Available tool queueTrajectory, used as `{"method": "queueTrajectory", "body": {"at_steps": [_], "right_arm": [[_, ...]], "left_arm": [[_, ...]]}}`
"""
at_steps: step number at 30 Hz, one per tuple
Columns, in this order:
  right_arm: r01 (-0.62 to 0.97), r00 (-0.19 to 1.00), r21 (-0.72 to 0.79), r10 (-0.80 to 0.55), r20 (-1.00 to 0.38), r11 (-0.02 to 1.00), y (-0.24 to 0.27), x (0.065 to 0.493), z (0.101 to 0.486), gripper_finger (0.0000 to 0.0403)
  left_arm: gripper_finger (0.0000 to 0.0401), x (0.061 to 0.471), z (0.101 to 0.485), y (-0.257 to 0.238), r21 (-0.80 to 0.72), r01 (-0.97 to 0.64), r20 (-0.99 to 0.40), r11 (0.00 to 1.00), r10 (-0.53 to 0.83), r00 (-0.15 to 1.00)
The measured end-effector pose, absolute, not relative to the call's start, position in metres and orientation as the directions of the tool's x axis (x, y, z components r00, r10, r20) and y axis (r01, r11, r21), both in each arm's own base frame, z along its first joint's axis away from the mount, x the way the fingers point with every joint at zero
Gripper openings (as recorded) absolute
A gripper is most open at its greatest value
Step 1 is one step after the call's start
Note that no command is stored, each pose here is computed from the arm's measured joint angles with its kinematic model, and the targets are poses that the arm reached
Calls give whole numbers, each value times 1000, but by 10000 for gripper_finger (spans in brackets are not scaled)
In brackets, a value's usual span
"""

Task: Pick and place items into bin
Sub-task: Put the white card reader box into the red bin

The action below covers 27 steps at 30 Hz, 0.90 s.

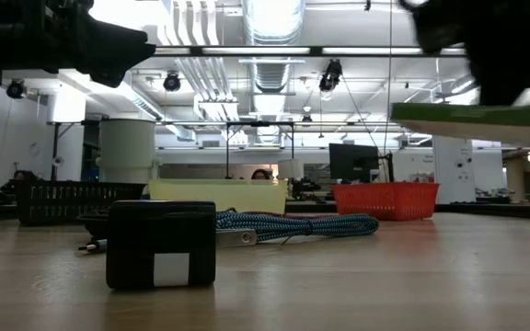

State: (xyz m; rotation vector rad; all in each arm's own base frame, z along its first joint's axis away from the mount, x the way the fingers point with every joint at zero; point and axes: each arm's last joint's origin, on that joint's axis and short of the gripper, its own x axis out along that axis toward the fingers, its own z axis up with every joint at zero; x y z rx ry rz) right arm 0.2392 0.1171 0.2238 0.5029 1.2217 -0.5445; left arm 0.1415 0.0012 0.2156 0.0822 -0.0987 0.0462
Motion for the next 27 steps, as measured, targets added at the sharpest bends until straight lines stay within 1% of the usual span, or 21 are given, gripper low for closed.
{"method": "queueTrajectory", "body": {"at_steps": [7, 12, 15, 22, 27], "right_arm": [[621, 263, 42, -158, -952, 783, 48, 254, 238, 11], [646, 239, 28, -167, -957, 763, -1, 257, 241, 11], [655, 223, 30, -156, -962, 755, -29, 256, 240, 11], [714, 193, 24, -164, -967, 700, -86, 242, 240, 11], [772, 177, 28, -171, -969, 635, -118, 230, 238, 11]], "left_arm": [[160, 143, 214, 1, 77, -49, 90, 996, 42, 995], [160, 143, 214, 1, -30, -40, 89, 999, 42, 995], [160, 143, 214, 1, -50, -38, 86, 998, 42, 995], [160, 143, 214, 1, -50, -38, 86, 998, 42, 995], [160, 143, 214, 1, -50, -38, 87, 998, 42, 995]]}}
